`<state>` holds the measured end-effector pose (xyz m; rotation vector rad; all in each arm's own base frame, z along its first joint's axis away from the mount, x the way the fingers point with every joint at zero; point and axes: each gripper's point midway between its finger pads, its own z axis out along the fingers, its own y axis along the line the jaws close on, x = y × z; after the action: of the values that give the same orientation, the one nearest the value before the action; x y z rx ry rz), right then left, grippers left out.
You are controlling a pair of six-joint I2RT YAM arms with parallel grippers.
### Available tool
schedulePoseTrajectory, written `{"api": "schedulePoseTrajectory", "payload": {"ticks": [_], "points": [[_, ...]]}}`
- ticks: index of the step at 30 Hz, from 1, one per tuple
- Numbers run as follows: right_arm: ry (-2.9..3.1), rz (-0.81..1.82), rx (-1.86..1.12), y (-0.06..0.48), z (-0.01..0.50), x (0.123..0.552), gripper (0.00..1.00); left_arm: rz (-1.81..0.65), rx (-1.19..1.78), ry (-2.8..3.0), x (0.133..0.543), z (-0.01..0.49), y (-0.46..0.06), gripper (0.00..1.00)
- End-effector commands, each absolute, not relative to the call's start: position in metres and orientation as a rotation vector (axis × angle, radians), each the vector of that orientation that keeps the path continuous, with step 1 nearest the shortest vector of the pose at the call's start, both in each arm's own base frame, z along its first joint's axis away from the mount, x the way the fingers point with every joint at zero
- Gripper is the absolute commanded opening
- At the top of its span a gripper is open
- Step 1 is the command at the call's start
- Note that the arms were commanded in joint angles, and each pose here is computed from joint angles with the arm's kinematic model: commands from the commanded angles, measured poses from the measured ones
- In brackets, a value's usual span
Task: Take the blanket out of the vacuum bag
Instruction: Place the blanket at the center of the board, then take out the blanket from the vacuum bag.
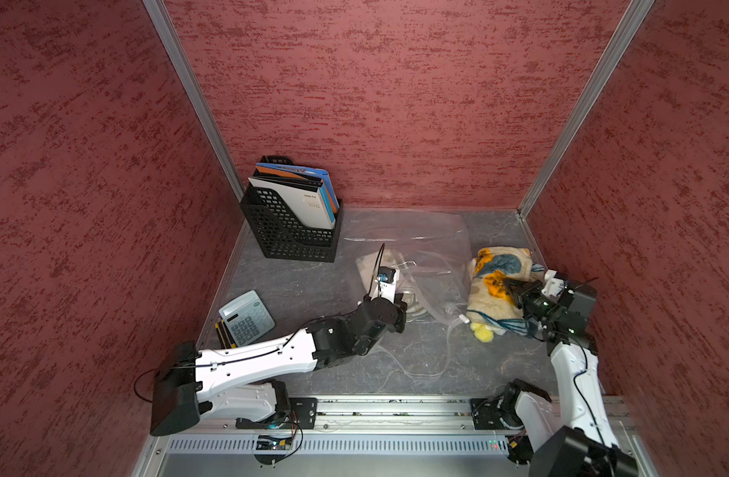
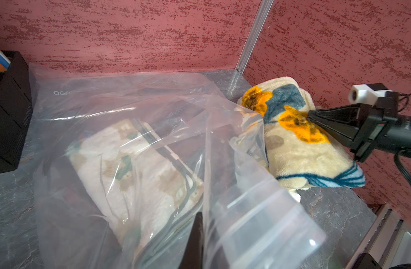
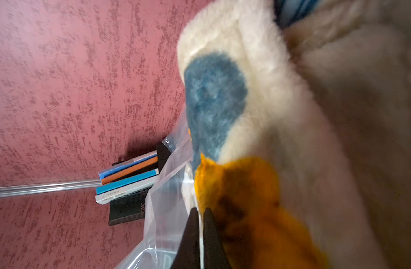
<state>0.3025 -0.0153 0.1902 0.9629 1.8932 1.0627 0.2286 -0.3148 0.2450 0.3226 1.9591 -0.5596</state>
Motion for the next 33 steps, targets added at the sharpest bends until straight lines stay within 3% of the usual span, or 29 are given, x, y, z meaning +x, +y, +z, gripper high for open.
{"api": "schedulePoseTrajectory", "payload": {"ticks": [1, 5, 13, 19, 22, 27, 33], "points": [[1.809, 1.041, 0.838, -0.026, 0.218, 0.330, 0.00, -0.574, 0.306, 1.928, 0.244, 0.257, -0.316, 0.00], [1.838, 0.956, 0.944, -0.050, 0.194, 0.339, 0.00, -0.628, 0.273, 1.919, 0.261, 0.258, -0.309, 0.00], [1.811, 0.784, 1.111, -0.105, 0.169, 0.314, 0.00, -0.718, 0.283, 1.915, 0.278, 0.259, -0.308, 0.00], [1.773, 0.780, 1.015, -0.098, 0.206, 0.308, 0.00, -0.790, 0.347, 1.950, 0.269, 0.244, -0.322, 0.00], [1.718, 0.817, 0.920, -0.084, 0.243, 0.300, 0.01, -0.784, 0.356, 1.972, 0.267, 0.235, -0.321, 0.00], [1.704, 1.090, 0.675, -0.023, 0.288, 0.305, 0.19, -0.750, 0.371, 2.011, 0.266, 0.221, -0.318, 0.00], [1.748, 1.268, 0.427, 0.066, 0.325, 0.285, 0.18, -0.740, 0.388, 2.035, 0.270, 0.219, -0.318, 0.00]]}}
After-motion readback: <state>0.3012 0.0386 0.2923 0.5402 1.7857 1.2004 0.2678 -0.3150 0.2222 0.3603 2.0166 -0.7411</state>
